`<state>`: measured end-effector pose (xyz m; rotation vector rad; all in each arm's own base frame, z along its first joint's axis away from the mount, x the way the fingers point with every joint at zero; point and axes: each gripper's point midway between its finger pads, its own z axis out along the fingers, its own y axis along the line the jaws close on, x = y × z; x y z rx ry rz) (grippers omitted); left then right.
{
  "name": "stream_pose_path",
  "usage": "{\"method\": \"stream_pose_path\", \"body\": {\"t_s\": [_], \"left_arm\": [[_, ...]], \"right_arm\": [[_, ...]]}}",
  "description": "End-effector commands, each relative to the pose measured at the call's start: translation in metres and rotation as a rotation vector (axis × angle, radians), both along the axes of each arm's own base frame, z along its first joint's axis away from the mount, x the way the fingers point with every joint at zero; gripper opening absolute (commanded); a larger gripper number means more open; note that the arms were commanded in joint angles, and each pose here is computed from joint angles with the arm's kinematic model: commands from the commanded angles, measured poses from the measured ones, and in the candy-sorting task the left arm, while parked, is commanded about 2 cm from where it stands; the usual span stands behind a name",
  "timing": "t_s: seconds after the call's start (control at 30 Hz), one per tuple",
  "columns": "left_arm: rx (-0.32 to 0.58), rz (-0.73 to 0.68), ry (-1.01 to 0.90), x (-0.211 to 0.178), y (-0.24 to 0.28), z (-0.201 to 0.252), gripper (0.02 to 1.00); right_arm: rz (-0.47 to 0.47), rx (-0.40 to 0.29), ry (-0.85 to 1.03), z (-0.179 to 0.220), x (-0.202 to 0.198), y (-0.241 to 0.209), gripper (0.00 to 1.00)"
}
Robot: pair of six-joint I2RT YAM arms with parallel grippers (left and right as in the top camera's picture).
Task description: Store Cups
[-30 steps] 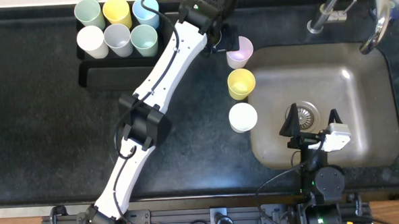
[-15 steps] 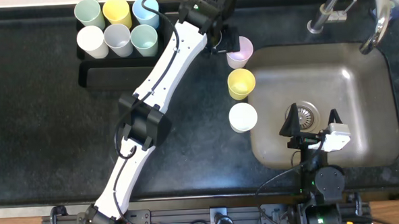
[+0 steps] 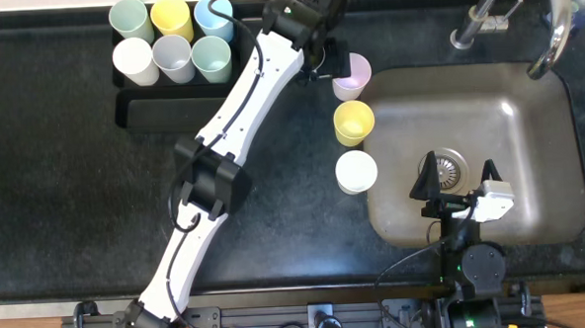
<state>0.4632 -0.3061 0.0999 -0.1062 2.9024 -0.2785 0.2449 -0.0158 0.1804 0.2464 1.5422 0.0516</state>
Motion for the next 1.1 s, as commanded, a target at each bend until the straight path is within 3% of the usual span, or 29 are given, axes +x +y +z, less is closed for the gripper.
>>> {"method": "stream_pose_path", "body": {"t_s": [0.03,0.1,0.13,0.17,0.27,0.3,0.5,0.63,0.87,1.0,1.1], "left_arm": [[-0.008,0.001,0.023,0.001,-0.007,-0.017,0.877],[-0.012,0.002,0.017,0.002,-0.007,-0.016,0.733],[-0.014,0.001,0.014,0.003,-0.008,-0.016,0.533],[-0.016,0.001,0.011,0.004,-0.008,-0.016,0.393],[-0.030,0.001,-0.011,0.008,-0.011,-0.012,0.093],[-0.039,0.002,-0.024,0.011,-0.012,-0.008,0.049],[-0.079,0.019,-0.136,0.024,-0.007,0.039,0.036],[-0.057,0.071,-0.195,0.022,0.026,0.088,0.036],[0.059,0.373,-0.185,-0.018,0.167,0.173,0.036],[0.053,0.535,-0.228,-0.032,0.255,0.214,0.036],[0.065,0.666,-0.193,-0.058,0.313,0.219,0.036]], "right_arm": [[-0.012,0.004,-0.002,-0.003,0.000,-0.003,0.996],[-0.013,0.005,-0.002,-0.003,0.000,-0.003,0.996],[-0.013,0.004,-0.002,-0.003,0.000,-0.003,0.996],[-0.013,0.004,-0.002,-0.003,0.000,-0.003,0.996],[-0.013,0.004,-0.002,-0.003,0.000,-0.003,0.996],[-0.013,0.005,-0.002,-0.003,0.000,-0.003,0.998],[-0.013,0.004,-0.002,-0.003,0.000,-0.003,0.998],[-0.013,0.004,-0.002,-0.003,0.000,-0.003,0.998],[-0.013,0.004,-0.002,-0.003,0.000,-0.003,0.998],[-0.013,0.004,-0.002,-0.003,0.000,-0.003,0.998],[-0.013,0.005,-0.002,-0.003,0.000,-0.003,0.998]]}}
